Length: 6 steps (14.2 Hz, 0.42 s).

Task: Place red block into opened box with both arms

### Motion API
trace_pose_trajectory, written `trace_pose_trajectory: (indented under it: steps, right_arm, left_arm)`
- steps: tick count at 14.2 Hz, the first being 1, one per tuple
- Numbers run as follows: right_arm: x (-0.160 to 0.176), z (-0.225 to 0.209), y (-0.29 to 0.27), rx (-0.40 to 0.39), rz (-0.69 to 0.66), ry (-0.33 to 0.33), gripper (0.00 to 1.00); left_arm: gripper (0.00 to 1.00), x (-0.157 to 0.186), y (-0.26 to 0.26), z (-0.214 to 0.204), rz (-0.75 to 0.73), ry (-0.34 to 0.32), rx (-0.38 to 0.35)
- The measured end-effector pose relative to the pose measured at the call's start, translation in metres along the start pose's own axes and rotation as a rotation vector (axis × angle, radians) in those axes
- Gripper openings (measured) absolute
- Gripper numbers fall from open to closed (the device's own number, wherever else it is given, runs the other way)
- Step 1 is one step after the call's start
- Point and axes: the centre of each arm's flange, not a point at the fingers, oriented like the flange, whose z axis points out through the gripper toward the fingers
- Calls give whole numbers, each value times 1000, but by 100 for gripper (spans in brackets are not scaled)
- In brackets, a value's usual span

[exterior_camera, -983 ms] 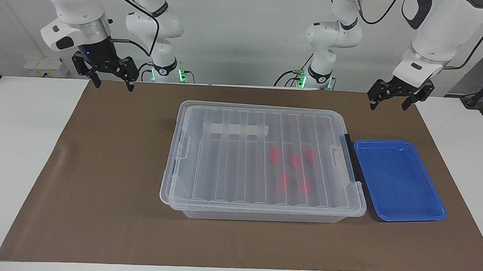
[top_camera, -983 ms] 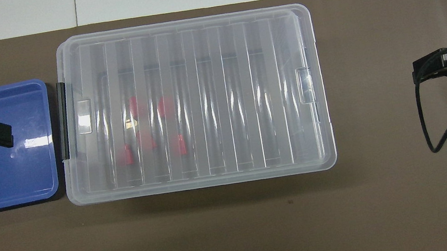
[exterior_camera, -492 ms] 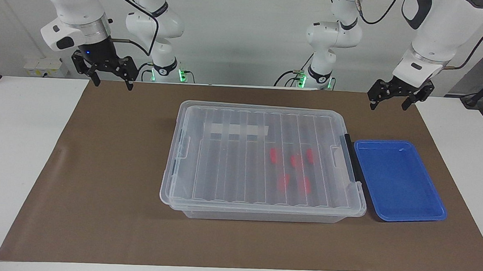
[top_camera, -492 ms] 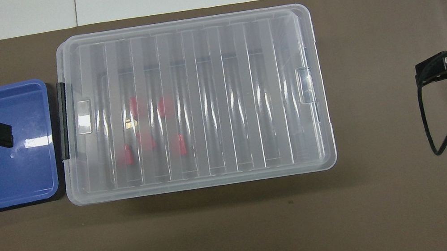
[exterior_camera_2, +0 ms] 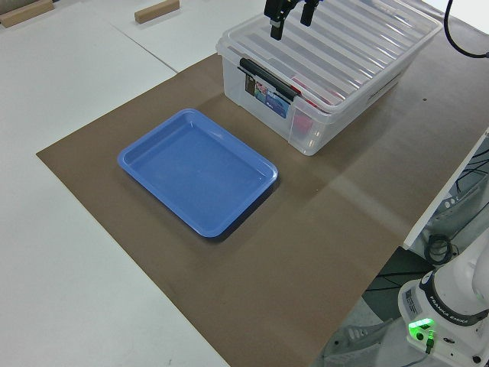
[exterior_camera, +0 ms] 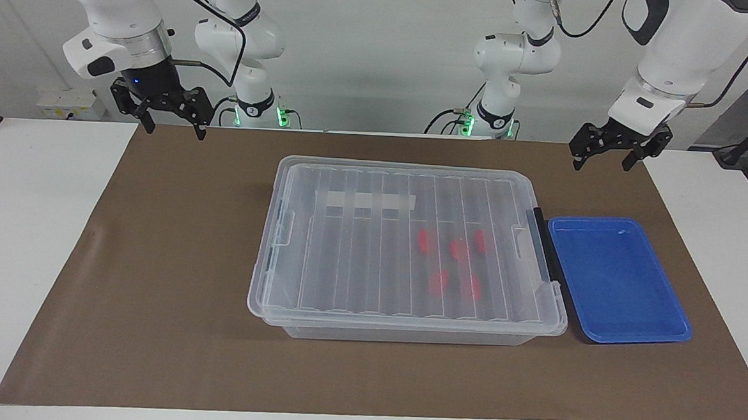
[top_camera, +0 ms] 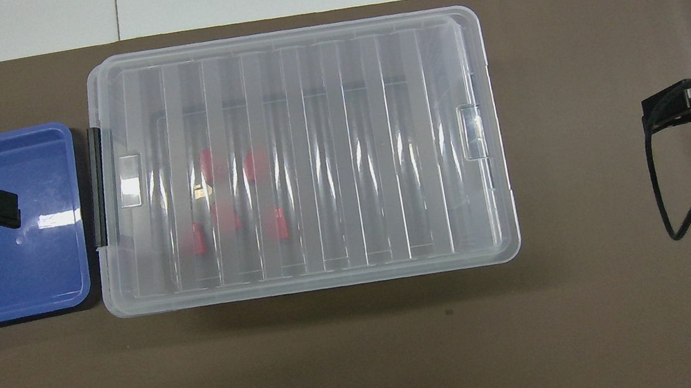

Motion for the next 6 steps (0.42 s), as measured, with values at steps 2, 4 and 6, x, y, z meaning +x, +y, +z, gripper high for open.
trace_pose_trajectory:
  steps: [2, 4, 6]
  right_arm:
    - [0, 0, -1, 8, -1, -1, 100]
    - [0, 0, -2, 14, -1, -2, 100]
    - [0, 0, -2, 15, -1, -2, 100]
  left_arm:
    - [100, 0, 0, 0, 0, 0, 0]
    - [100, 0, 0, 0, 0, 0, 0]
    - [100, 0, 0, 0, 0, 0, 0]
